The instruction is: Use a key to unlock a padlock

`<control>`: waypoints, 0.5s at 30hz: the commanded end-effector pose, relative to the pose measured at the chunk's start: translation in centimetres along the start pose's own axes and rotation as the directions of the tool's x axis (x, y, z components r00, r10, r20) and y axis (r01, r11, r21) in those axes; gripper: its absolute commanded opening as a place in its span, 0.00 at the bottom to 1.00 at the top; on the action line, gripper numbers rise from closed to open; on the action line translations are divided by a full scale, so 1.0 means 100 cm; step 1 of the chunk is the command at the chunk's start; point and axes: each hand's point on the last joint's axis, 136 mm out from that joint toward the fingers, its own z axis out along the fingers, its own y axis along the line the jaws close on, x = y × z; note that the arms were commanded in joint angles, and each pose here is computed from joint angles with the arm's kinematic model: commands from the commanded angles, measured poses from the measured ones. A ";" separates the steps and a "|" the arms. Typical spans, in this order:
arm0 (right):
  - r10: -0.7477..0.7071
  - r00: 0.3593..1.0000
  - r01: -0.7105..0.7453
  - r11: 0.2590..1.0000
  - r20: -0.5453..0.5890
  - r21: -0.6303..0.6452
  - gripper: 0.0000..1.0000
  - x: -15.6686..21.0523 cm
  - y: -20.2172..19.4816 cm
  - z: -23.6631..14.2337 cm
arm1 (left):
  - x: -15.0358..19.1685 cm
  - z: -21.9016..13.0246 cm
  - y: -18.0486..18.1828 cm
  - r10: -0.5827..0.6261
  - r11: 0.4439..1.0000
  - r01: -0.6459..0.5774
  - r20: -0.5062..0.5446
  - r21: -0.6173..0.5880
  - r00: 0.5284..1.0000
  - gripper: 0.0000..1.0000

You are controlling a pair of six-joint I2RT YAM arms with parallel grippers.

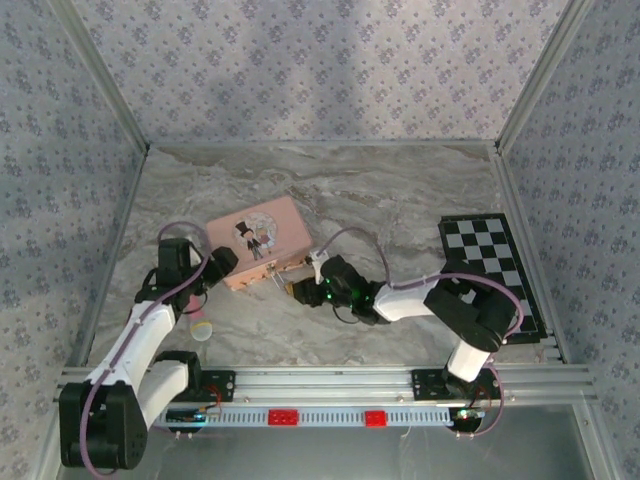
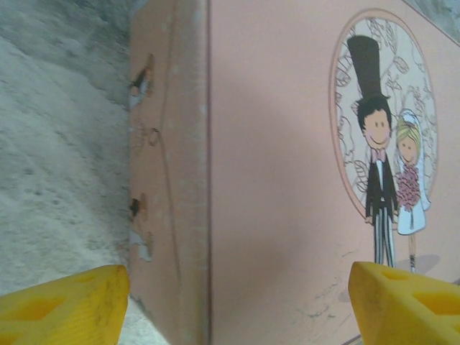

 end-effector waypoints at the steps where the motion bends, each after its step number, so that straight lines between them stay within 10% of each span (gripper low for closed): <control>1: -0.052 0.993 0.039 0.992 -0.106 -0.120 0.34 0.002 0.000 0.001 | -0.003 0.002 -0.019 0.012 0.996 -0.010 -0.027 0.083 1.000 0.79; 15: -0.114 0.983 0.107 0.993 -0.144 -0.058 0.44 -0.006 -0.017 0.037 | 0.024 0.017 -0.039 0.034 0.993 -0.019 -0.119 0.117 0.992 0.79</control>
